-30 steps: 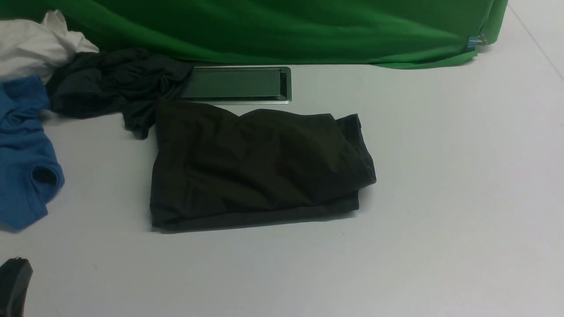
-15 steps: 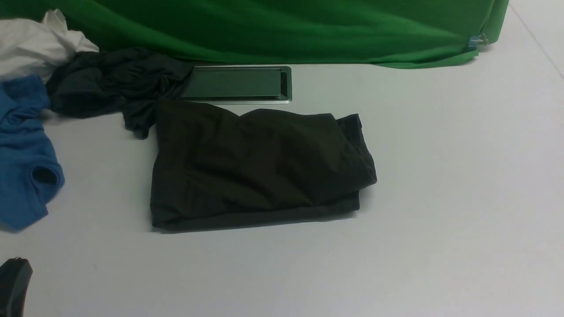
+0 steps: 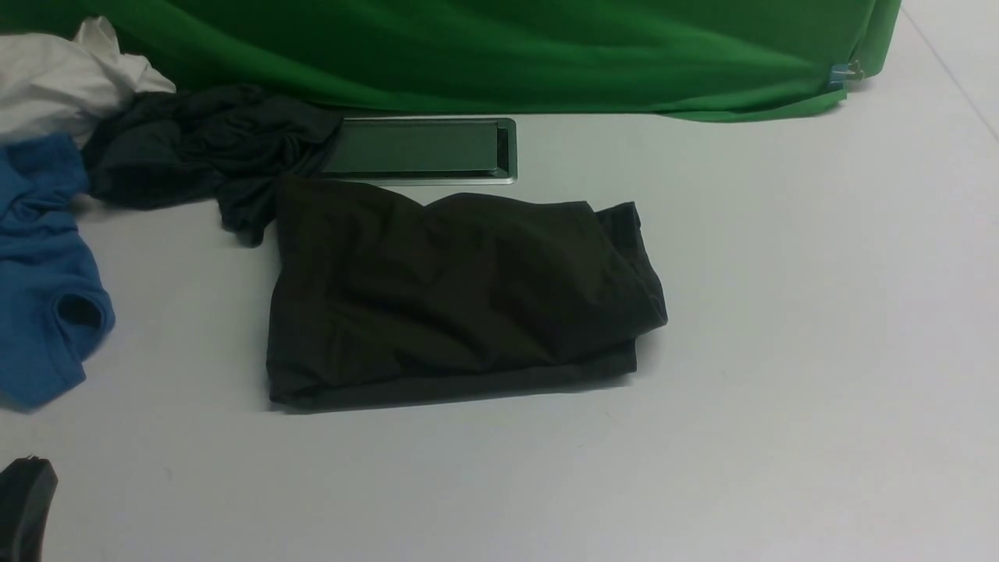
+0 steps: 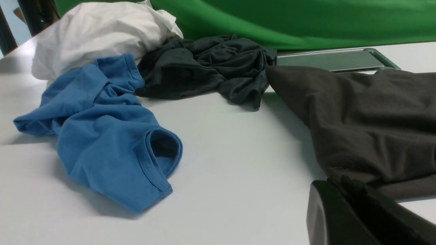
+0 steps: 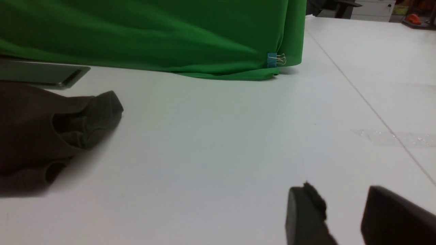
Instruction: Fold a long-sleeved shirt on a white desktop.
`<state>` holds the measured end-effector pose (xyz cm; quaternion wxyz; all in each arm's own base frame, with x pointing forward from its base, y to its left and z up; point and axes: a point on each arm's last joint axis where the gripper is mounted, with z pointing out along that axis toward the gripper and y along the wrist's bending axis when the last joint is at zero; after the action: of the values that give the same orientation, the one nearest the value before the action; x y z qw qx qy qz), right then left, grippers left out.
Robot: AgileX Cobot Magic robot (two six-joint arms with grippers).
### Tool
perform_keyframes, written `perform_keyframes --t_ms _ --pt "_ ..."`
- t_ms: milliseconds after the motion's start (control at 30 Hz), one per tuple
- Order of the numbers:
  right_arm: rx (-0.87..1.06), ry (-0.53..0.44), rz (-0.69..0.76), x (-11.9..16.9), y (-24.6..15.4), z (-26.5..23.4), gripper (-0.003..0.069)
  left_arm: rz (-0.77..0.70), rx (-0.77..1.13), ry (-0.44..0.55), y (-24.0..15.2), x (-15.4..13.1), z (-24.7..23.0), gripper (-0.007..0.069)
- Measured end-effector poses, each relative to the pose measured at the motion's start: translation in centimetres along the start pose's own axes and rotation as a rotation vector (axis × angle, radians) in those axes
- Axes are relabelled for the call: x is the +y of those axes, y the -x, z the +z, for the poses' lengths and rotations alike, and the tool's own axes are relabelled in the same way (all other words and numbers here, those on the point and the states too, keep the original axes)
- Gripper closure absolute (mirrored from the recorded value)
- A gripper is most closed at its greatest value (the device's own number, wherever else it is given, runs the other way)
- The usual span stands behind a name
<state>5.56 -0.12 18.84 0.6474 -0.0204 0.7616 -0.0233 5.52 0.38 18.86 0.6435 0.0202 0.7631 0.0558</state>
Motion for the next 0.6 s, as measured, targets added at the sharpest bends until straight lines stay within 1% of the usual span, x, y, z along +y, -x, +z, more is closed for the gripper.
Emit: perform_keyframes --t_ms 333,600 --pt "0.001 0.000 0.000 0.00 -0.01 0.00 0.0419 0.000 0.000 0.000 0.00 0.00 0.00 0.0606" --pt "0.001 0.000 0.000 0.00 -0.01 0.00 0.0419 0.004 -0.003 -0.023 0.01 -0.13 0.00 0.0606"
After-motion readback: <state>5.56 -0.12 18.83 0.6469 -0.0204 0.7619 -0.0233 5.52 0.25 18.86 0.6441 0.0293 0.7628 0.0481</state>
